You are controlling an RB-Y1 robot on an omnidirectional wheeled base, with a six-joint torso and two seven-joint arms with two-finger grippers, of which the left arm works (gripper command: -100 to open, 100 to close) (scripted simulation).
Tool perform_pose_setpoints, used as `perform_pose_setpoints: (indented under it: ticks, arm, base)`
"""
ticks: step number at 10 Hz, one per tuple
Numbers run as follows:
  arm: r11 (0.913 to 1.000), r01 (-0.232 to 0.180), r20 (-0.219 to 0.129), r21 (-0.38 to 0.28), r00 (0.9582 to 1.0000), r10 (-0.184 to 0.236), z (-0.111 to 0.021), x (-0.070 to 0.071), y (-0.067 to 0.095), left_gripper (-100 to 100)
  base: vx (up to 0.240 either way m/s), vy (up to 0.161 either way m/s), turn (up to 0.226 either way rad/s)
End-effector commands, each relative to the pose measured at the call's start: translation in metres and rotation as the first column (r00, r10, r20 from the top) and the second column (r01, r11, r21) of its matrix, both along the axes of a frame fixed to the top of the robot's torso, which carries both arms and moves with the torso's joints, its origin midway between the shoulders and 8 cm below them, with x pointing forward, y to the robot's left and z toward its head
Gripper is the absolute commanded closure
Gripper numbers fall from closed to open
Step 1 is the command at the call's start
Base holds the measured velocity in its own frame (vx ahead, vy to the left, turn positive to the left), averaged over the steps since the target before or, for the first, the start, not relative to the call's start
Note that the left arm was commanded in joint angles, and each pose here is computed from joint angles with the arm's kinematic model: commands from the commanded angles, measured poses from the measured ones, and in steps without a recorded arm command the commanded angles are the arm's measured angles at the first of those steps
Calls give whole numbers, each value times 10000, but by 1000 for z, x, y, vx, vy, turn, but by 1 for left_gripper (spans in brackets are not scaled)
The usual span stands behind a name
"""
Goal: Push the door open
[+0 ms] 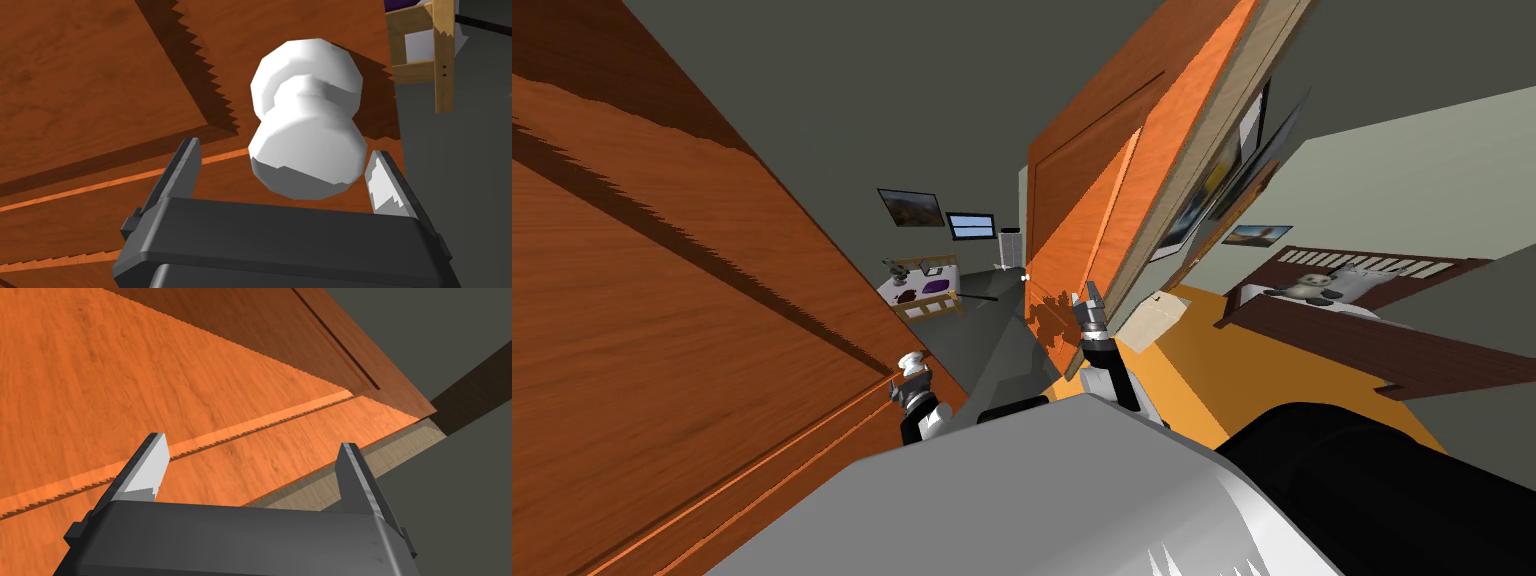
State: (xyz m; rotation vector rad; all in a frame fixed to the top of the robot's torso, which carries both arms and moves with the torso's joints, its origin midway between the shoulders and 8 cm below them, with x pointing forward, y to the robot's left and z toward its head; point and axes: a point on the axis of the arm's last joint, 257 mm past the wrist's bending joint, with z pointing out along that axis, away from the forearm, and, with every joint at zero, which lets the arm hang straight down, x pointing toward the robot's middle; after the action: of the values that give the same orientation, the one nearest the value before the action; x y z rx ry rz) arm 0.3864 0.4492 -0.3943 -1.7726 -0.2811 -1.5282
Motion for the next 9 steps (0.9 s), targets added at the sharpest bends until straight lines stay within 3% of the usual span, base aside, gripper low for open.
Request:
perform_pose_setpoints:
  ticks: [1, 4, 9]
  arm:
    - [9986, -106, 510, -512, 9986, 132, 2, 0, -3, -100]
    - [9892, -227, 1334, -1448, 9902, 422, 3, -1, -10, -100]
    - [9625, -271, 2330, -2700, 9681, 926, 3, -2, -22, -100]
  base:
    - [-100, -32, -73]
    - [-98, -35, -81]
    - [-77, -30, -66]
